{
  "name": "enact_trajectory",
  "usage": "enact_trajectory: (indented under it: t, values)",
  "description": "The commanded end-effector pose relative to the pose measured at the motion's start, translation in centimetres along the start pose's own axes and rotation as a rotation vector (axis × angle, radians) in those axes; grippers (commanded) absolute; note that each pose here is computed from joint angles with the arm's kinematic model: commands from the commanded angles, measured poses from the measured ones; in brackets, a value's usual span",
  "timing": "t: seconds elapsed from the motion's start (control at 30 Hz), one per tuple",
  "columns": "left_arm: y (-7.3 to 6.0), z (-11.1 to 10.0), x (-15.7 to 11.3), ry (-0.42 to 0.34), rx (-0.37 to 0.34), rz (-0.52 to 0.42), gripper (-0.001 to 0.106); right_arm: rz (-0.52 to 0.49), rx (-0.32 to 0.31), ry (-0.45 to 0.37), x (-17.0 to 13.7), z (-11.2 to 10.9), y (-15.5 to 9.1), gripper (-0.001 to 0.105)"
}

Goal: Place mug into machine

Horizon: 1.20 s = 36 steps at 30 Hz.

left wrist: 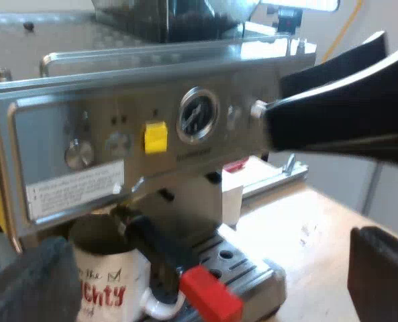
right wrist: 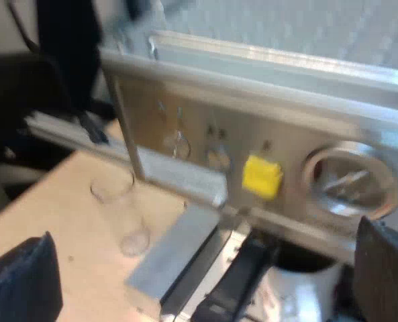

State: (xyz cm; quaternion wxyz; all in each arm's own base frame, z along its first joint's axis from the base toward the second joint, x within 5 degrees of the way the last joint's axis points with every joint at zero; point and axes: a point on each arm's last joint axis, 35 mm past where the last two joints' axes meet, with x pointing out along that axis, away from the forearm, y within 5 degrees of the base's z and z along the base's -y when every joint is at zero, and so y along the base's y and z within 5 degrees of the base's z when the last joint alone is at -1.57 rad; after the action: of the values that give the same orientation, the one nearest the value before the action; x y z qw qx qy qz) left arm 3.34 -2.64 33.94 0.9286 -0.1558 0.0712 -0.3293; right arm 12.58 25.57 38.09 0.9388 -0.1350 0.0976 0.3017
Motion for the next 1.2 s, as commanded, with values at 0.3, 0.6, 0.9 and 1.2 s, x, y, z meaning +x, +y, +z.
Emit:
enact_trajectory:
  t: [0.3,0.6,0.9,1.2]
  values:
    - [-0.7,3.9,2.3,-0.026,-0.067,0.098,0.082,-0.151,0.043,0.142,-6.3,0.6,-9.9,0.090]
    - [0.7,7.2,5.4,0.000,-0.095,0.233,0.082,-0.384,0.193,0.261,-11.7,-1.9,-17.2,0.090]
    - [2.6,8.0,3.3,0.042,-0.052,0.550,0.082,-0.562,0.202,0.372,-15.8,-4.0,-19.6,0.090]
    - [-0.5,6.4,-1.3,-0.005,-0.028,0.530,0.082,-0.685,0.187,0.321,-21.6,-5.5,-16.4,0.090]
